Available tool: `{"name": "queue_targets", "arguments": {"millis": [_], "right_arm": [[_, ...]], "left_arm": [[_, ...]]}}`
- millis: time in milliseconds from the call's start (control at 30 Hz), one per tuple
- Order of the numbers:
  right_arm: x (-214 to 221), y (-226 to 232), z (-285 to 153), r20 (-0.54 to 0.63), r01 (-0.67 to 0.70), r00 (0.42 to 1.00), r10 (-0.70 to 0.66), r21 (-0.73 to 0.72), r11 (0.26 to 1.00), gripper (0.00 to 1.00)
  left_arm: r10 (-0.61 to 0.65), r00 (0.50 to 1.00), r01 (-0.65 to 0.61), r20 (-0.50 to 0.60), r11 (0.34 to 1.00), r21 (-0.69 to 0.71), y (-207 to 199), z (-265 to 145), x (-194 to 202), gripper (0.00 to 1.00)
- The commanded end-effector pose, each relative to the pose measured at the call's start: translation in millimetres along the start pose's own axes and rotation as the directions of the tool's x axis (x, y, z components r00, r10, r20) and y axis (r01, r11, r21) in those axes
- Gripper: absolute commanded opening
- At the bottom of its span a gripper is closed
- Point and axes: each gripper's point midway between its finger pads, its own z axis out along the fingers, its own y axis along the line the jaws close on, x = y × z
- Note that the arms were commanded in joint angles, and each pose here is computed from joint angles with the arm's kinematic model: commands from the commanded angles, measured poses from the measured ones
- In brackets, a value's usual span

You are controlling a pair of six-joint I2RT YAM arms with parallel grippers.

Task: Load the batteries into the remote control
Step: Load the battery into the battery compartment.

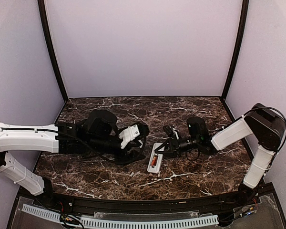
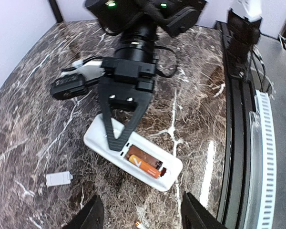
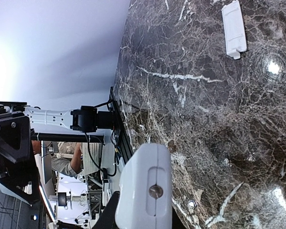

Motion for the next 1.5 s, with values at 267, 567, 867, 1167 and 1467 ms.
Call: {"name": "queue_targets", "arguments": {"millis": [267,567,867,1167,1467], "right_arm": [[3,18,7,-0.047,0.049,0.998,-0.051,-0.035,0.998,0.0],[9,21,11,-0.069,0.065,0.995,-0.067,-0.035,0.997,0.0],[14,21,15,-0.082,0.067,0.994,-0.07,-0.036,0.997,0.0],[15,22,17,-0.086,0.07,0.994,-0.073,-0.041,0.997,0.0],[17,24,20,-0.095,0.074,0.992,-0.078,-0.047,0.996,0.0]], "left_arm": [[0.464,0.885,-0.441,-0.046,0.866,0.236,-55,25,30,0.36],[0.515,0.852,-0.483,-0.093,0.843,0.237,-50,44,40,0.32],[0.545,0.832,-0.508,-0.102,0.823,0.252,-50,53,45,0.3],[0.558,0.821,-0.522,-0.121,0.819,0.238,-45,60,48,0.25],[0.577,0.806,-0.543,-0.131,0.809,0.225,-42,62,50,0.23]]}}
